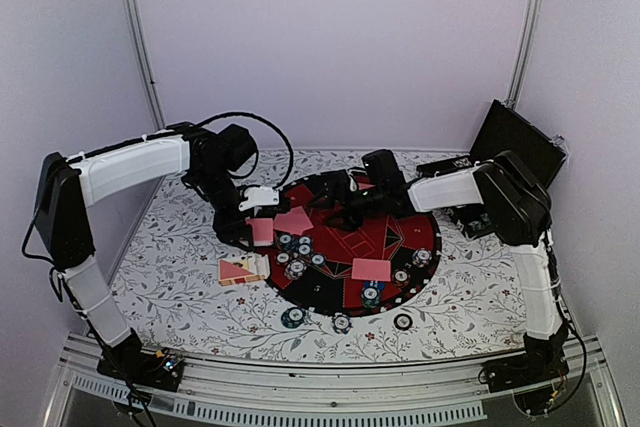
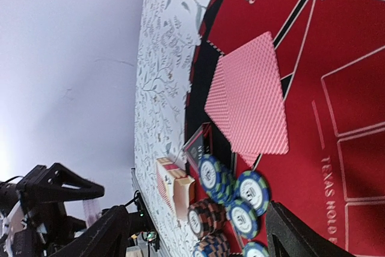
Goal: Distribute texas hold em gaming equipment
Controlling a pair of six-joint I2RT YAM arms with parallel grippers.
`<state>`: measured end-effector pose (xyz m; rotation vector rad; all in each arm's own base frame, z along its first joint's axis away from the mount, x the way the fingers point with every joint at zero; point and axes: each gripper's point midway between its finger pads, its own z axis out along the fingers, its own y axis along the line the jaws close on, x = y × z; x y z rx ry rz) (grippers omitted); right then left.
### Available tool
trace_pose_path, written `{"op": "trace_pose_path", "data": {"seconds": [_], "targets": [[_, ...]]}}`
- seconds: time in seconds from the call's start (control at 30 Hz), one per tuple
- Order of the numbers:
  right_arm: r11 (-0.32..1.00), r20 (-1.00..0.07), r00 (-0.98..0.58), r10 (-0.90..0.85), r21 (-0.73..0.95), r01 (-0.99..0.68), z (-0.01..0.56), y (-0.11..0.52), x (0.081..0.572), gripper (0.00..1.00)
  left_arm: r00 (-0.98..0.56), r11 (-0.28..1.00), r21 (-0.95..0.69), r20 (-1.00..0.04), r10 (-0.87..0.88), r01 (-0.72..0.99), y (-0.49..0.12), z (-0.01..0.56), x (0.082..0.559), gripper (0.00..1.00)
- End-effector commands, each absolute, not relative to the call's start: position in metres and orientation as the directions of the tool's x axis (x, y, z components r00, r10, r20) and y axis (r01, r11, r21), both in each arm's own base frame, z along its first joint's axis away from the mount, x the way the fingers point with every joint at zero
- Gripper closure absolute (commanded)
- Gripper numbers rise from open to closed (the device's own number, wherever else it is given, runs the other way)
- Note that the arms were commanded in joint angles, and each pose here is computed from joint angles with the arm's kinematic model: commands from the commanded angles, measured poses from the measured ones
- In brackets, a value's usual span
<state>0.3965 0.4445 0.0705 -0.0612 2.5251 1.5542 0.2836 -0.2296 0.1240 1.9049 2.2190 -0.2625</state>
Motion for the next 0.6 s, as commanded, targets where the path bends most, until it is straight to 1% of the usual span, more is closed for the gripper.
{"op": "trace_pose_path", "data": {"seconds": [0.0,0.23,0.57], "targets": [[0.296,-0.204,-0.979,0.017,0.936,-0.19,0.127,0.462,0.357,0.19,-0.151,0.161,0.01,-0.304,0.941,0.987,-0.233,0.137,0.288,0.88],[0.195,-0.17,-0.983,-0.073,0.964,-0.181,0.142,0.491,0.302,0.19,-0.153,0.164,0.01,-0.311,0.938,0.986,-0.234,0.14,0.287,0.89],[0.149,-0.17,-0.979,-0.114,0.971,-0.186,0.154,0.513,0.29,0.19,-0.158,0.17,0.01,-0.316,0.935,0.985,-0.236,0.142,0.288,0.89]]}}
